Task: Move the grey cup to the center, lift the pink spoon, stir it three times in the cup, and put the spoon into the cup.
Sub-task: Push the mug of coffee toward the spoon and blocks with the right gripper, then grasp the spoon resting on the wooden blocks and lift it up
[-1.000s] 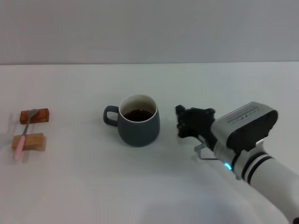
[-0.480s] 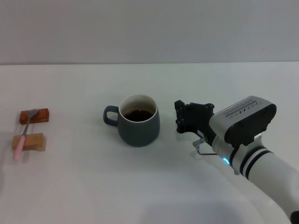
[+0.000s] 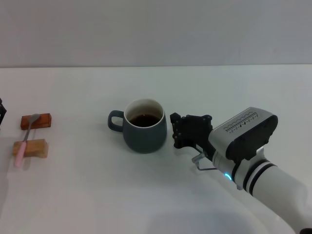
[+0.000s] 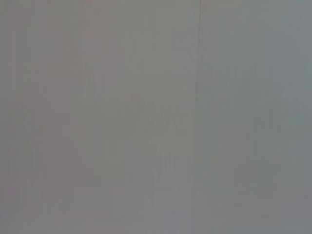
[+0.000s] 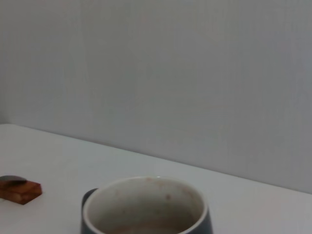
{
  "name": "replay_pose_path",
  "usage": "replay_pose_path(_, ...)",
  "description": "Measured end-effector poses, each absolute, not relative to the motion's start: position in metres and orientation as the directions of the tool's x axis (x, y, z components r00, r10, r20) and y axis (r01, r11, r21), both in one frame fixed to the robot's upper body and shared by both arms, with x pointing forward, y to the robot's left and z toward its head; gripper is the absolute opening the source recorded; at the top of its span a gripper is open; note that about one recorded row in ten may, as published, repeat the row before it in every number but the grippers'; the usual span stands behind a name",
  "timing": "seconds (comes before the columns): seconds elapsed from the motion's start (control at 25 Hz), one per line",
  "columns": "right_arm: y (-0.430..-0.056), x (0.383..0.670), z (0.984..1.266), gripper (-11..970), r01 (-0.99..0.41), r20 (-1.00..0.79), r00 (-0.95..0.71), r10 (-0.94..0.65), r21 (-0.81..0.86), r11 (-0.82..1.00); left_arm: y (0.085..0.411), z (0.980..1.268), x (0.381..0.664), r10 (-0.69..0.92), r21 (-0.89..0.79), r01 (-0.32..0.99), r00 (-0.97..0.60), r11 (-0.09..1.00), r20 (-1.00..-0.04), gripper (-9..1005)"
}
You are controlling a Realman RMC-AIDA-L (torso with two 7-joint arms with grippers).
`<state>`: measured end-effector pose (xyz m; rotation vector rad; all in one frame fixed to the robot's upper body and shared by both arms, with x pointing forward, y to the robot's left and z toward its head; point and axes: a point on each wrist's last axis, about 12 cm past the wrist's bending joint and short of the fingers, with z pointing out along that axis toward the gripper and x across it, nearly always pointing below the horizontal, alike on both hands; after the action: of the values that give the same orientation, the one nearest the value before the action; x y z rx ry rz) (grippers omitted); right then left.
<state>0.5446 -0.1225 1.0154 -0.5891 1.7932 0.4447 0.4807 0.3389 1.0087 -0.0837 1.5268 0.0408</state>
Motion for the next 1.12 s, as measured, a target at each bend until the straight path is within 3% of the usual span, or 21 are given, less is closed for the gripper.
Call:
replay_pose_path(0.4, -0.121, 0.539, 1.014, 0, -0.609, -0.96, -0.225, -0.166, 0.006, 0.793, 0.337, 1.009, 0.482, -0.025, -0.028, -0.069, 0.042, 0.997, -0.999, 806)
replay_pose_path(1.12, -0.183, 0.529, 1.007, 0, -0.428, -0.988, -0.137, -0.074, -0.008, 0.904, 0.338, 1.007, 0.481, -0.028, -0.03, -0.078, 0.025, 0.997, -0.999, 804)
